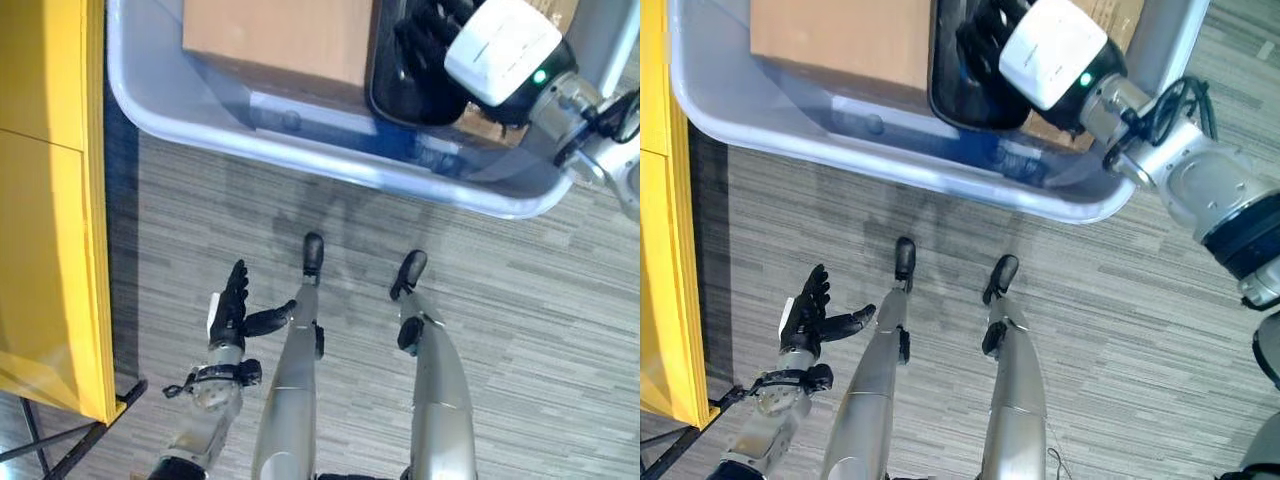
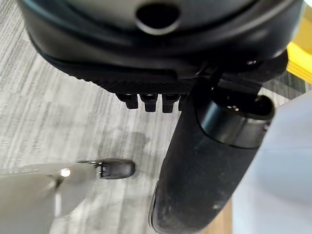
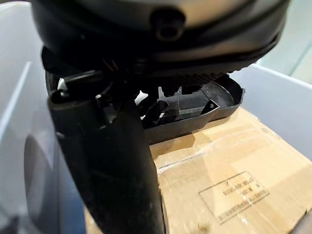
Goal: Move parts from the plastic box to the shelf.
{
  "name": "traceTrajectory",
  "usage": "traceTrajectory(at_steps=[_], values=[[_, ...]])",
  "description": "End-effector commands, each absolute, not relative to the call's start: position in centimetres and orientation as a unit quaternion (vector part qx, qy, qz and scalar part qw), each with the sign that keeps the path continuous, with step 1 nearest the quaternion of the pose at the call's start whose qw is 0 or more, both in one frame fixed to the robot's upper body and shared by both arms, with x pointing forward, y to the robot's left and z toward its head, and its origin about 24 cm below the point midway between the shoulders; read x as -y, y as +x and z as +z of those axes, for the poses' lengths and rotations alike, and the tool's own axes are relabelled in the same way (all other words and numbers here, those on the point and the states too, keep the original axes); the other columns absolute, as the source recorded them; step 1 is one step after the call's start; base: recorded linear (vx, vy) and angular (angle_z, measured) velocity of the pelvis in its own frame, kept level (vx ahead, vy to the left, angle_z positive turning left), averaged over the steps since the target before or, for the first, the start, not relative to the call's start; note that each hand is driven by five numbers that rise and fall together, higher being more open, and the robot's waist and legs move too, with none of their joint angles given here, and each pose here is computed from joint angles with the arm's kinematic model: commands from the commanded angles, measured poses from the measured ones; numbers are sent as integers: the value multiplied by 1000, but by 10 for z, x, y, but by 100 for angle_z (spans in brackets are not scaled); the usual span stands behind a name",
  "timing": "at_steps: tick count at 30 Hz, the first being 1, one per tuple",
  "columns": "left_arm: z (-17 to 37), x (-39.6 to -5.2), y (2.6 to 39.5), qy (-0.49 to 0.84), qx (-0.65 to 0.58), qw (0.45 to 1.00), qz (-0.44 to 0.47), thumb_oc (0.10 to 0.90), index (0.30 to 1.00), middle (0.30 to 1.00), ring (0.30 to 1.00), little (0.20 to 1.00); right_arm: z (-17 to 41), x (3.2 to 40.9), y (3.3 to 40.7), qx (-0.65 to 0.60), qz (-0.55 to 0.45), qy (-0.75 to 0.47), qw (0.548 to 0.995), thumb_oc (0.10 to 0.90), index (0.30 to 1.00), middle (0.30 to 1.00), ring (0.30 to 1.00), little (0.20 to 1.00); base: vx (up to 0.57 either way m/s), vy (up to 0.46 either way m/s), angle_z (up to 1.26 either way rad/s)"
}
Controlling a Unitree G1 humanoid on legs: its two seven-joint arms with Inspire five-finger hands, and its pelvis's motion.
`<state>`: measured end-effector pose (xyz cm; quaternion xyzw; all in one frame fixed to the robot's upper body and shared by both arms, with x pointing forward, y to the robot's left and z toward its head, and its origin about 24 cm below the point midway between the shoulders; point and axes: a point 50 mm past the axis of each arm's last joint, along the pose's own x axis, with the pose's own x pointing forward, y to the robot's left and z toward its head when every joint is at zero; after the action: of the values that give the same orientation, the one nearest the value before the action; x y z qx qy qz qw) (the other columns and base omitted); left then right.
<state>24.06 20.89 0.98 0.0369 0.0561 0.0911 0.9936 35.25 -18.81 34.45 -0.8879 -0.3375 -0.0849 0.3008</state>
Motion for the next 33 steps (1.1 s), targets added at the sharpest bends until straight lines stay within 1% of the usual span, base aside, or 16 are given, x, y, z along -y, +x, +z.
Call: traceTrajectory(at_steps=[1, 6, 7, 9, 10, 12, 13, 14, 16, 17, 19, 21, 28, 29, 31, 33], values=[[13, -216, 224, 50, -37, 993, 104, 900, 1000, 1000, 1000, 1000, 351, 233, 365, 228, -133, -917, 300, 400, 300, 300, 300, 300, 16, 19, 7], [15, -213, 229, 43, -32, 993, 100, 900, 1000, 1000, 1000, 1000, 334, 236, 373, 202, -112, -921, 314, 400, 300, 300, 300, 300, 7, 28, 7], [16, -212, 231, 41, -28, 994, 101, 900, 1000, 1000, 1000, 1000, 329, 236, 374, 203, -109, -917, 325, 400, 300, 300, 300, 300, -4, 44, 7], [17, -212, 231, 40, -27, 994, 100, 900, 1000, 1000, 1000, 1000, 327, 236, 375, 203, -107, -915, 331, 400, 300, 300, 300, 300, -10, 34, 2], [18, -209, 233, 37, -23, 994, 96, 900, 1000, 1000, 1000, 1000, 323, 234, 375, 211, -107, -907, 347, 400, 300, 300, 300, 300, 0, 0, 0], [19, -209, 233, 38, -23, 994, 97, 900, 1000, 1000, 1000, 1000, 321, 233, 375, 214, -106, -905, 353, 400, 300, 300, 300, 300, 0, 0, 0], [19, -207, 235, 35, -22, 994, 96, 900, 1000, 1000, 1000, 1000, 318, 228, 374, 231, -105, -892, 373, 400, 300, 300, 300, 300, -17, 26, 3], [19, -208, 234, 37, -22, 994, 96, 900, 1000, 1000, 1000, 1000, 318, 228, 374, 230, -105, -892, 375, 400, 300, 300, 300, 300, -26, 43, 5], [21, -205, 237, 35, -20, 995, 94, 900, 1000, 1000, 1000, 1000, 313, 221, 371, 256, -101, -874, 400, 400, 300, 300, 300, 300, -21, 34, 3], [21, -205, 236, 37, -20, 995, 94, 900, 1000, 1000, 1000, 1000, 312, 221, 371, 255, -101, -874, 401, 400, 300, 300, 300, 300, 0, 0, 0], [20, -204, 237, 35, -23, 995, 94, 900, 1000, 1000, 1000, 1000, 309, 217, 368, 277, -101, -857, 422, 400, 300, 300, 300, 300, -33, 30, 6], [18, -204, 238, 36, -27, 994, 96, 900, 1000, 1000, 1000, 1000, 305, 209, 362, 305, -95, -841, 437, 400, 300, 300, 300, 300, -45, 37, 7], [21, -206, 241, 45, -26, 994, 93, 900, 1000, 1000, 1000, 1000, 312, 195, 344, 366, -90, -803, 461, 400, 300, 300, 300, 300, -57, 28, 3], [20, -206, 242, 49, -29, 994, 92, 900, 1000, 1000, 1000, 1000, 314, 191, 338, 387, -90, -789, 469, 400, 300, 300, 300, 300, -8, 34, 5], [25, -207, 247, 44, -22, 994, 96, 900, 1000, 1000, 1000, 1000, 325, 179, 314, 457, -101, -727, 502, 400, 300, 300, 300, 300, 9, 40, 4], [22, -208, 247, 47, -27, 994, 97, 900, 1000, 1000, 1000, 1000, 321, 181, 305, 474, -107, -695, 530, 400, 300, 300, 300, 300, 33, 24, 7]])
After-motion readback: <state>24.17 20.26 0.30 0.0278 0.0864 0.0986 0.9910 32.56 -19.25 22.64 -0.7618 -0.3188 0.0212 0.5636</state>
